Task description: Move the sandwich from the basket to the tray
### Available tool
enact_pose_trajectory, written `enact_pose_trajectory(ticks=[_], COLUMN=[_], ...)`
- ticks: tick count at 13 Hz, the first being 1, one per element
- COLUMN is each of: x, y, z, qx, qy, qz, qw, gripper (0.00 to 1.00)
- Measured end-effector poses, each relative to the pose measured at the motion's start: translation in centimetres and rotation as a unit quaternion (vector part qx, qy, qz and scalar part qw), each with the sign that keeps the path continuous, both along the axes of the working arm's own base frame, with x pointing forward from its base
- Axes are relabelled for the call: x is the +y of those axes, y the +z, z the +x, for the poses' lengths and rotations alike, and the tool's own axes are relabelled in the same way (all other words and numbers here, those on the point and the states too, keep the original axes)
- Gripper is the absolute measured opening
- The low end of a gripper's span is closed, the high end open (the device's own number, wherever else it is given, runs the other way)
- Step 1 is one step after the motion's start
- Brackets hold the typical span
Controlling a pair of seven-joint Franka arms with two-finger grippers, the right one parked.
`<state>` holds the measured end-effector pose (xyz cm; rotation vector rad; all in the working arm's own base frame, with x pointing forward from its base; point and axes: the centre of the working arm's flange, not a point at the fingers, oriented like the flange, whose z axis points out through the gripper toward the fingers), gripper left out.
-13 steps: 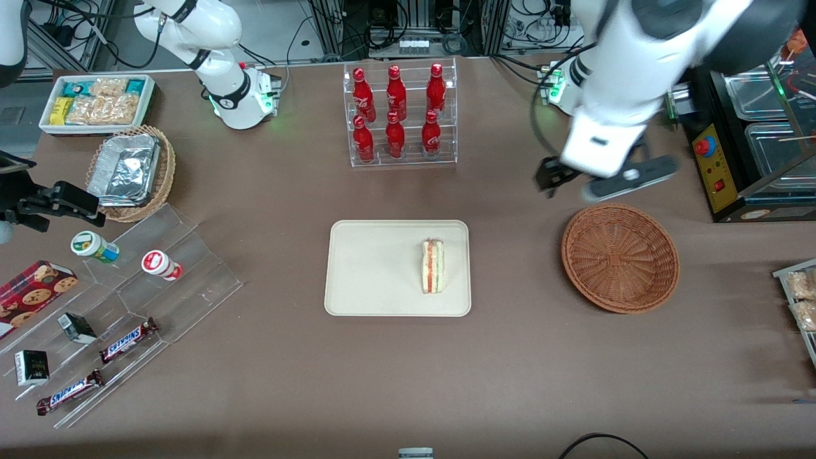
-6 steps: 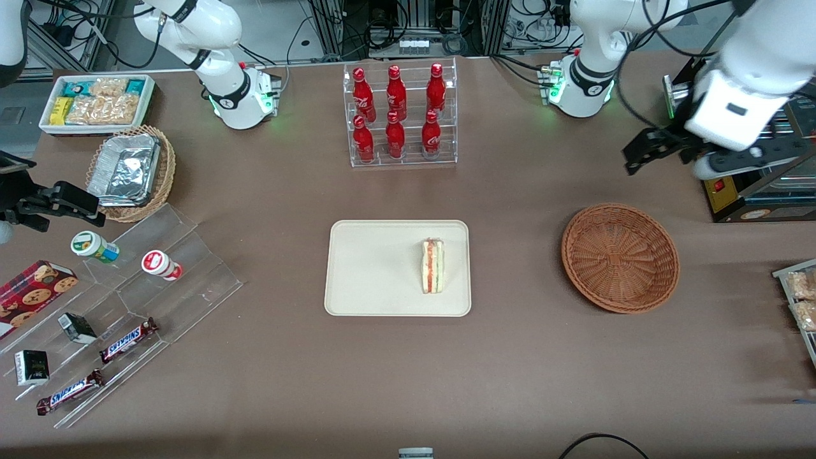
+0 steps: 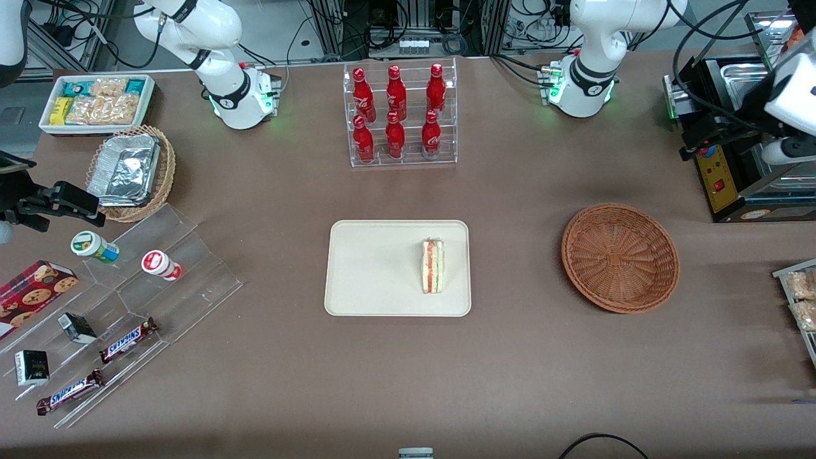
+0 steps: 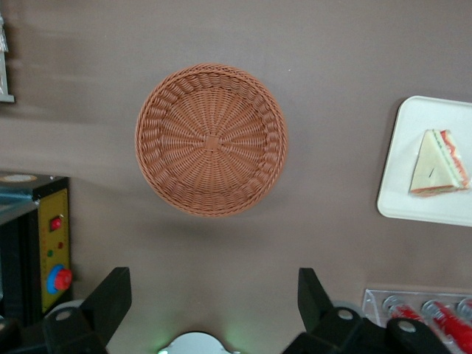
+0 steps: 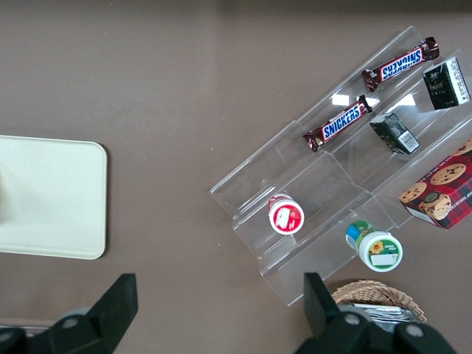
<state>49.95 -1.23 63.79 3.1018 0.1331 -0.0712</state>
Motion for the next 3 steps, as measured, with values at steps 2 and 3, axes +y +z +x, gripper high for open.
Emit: enact_pose_trajectory(ticks=[2, 3], x=[-0.9, -2.0], y=[0.0, 0.1], z=[0.0, -0.1], qx=[-0.001, -0.002], qy=[-0.017, -0.027], qz=[0.001, 0.004], qw=[0.9999, 0.9996], gripper=[1.0, 1.0])
